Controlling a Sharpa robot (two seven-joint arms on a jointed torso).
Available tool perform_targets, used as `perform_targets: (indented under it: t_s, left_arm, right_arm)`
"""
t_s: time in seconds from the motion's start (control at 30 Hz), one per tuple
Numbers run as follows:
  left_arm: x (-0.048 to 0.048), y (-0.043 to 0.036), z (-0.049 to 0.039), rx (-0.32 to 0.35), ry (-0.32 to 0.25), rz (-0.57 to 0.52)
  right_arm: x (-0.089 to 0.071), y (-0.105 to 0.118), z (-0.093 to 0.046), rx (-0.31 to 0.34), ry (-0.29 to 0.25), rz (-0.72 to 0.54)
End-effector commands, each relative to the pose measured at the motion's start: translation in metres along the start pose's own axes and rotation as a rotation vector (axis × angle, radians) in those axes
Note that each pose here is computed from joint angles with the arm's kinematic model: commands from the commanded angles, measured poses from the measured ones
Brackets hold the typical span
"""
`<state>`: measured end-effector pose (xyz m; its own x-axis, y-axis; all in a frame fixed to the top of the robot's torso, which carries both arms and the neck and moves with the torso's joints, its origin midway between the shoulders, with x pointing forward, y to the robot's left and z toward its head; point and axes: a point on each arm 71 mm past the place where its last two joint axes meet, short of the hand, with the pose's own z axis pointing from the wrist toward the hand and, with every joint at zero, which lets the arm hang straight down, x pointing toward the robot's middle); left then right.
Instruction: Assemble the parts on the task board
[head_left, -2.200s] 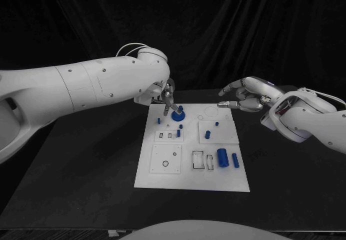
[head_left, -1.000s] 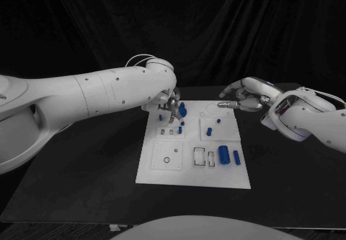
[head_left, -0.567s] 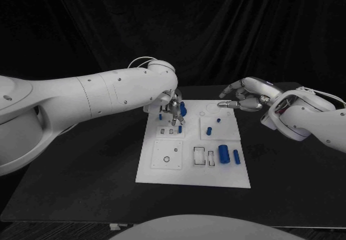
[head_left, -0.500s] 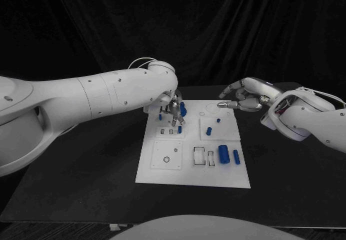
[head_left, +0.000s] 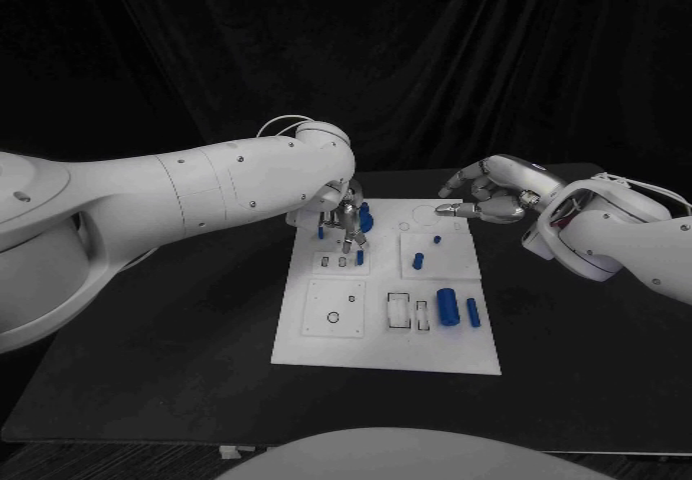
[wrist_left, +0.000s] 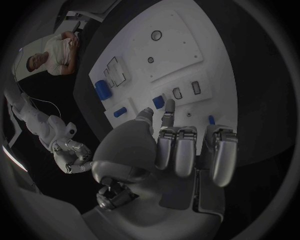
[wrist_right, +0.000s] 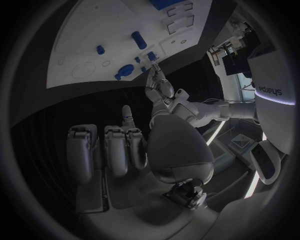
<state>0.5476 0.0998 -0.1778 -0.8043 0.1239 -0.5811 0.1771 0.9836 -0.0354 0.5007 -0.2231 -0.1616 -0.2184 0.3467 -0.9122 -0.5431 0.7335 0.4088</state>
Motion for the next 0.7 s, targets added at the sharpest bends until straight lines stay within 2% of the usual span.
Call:
perform_targets:
  t_s: [0.03, 0.43, 0.7]
  left_arm:
    - [0.0021, -0.0028, 0.0012, 0.014, 0.018, 0.001]
    - [0.0064, -0.0026, 0.0074, 0.006, 0.018, -0.013]
    - [0.0066, 0.0005, 0.0104, -0.005, 0.015, -0.025]
  right_arm:
    - [0.0027, -0.0001, 0.0, 0.003, 0.019, 0.005]
    - [0.0036, -0.0004, -0.0001, 0.006, 0.028, 0.007]
    - [0.004, -0.0007, 0.0, 0.008, 0.032, 0.007]
